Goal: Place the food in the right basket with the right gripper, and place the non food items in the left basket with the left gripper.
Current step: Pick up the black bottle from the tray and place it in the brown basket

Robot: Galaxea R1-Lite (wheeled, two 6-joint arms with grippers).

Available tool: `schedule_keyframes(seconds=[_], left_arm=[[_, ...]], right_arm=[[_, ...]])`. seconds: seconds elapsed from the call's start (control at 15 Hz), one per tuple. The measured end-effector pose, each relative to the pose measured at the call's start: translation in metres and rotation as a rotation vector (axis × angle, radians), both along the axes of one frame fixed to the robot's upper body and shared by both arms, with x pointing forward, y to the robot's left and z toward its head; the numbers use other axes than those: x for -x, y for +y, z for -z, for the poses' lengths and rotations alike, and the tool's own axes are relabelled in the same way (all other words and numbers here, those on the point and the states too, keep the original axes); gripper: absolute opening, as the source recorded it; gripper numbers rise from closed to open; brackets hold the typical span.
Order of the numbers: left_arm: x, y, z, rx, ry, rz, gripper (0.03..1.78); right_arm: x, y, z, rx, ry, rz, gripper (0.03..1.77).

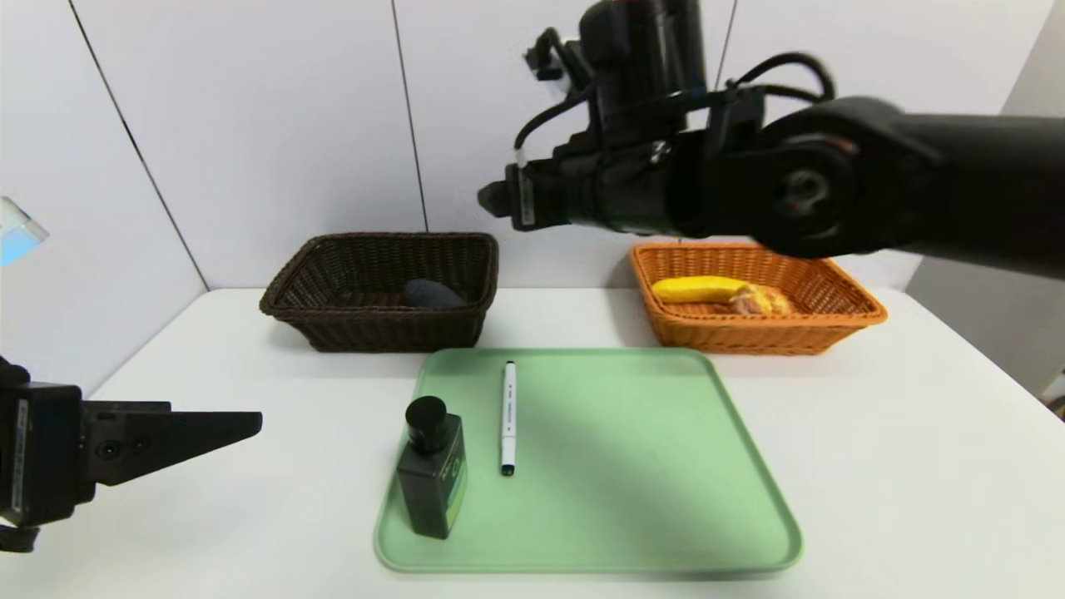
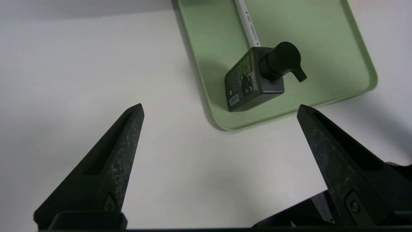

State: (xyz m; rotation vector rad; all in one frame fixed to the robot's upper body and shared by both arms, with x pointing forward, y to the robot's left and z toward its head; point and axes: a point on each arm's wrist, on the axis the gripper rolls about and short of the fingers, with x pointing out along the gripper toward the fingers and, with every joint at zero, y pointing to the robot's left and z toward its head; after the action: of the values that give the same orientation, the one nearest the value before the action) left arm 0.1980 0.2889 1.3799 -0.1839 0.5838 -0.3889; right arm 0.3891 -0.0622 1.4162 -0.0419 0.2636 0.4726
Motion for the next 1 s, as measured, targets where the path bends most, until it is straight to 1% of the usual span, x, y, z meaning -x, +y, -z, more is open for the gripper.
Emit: schedule_keyframes(seconds=[0.2,0.27,0.4,0.6,0.73,0.87,1.0], left_arm=[[-0.004,-0.005,0.017,-0.041,-0.050,-0.052,1.69],[-0.003,-0.006,0.026,-0.044,-0.074,-0.060,1.69],[0.006,-0.004,0.037,-0.029,-0.124,-0.055,1.69],[0.028,0.004,0.054,-0.016,-0.147,-0.032,1.69],[0.042,0.010,0.069,-0.021,-0.151,0.000,1.69],[0.051,0.013,0.084,-0.050,-0.168,0.038,1.69],[0.053,0.014,0.099,-0.084,-0.217,0.072,1.69]], right_arm=[[0.033,-0.034,-0.025,-0.003,0.104,0.059,1.66],[0.038,-0.045,-0.030,-0.003,0.128,0.091,1.67],[0.040,-0.064,-0.035,-0.001,0.141,0.136,1.68],[0.043,-0.081,-0.029,0.014,0.164,0.179,1.69],[0.046,-0.087,-0.021,0.006,0.187,0.223,1.69],[0.048,-0.090,-0.013,-0.007,0.174,0.240,1.69],[0.050,-0.092,-0.007,-0.019,0.152,0.254,1.69]])
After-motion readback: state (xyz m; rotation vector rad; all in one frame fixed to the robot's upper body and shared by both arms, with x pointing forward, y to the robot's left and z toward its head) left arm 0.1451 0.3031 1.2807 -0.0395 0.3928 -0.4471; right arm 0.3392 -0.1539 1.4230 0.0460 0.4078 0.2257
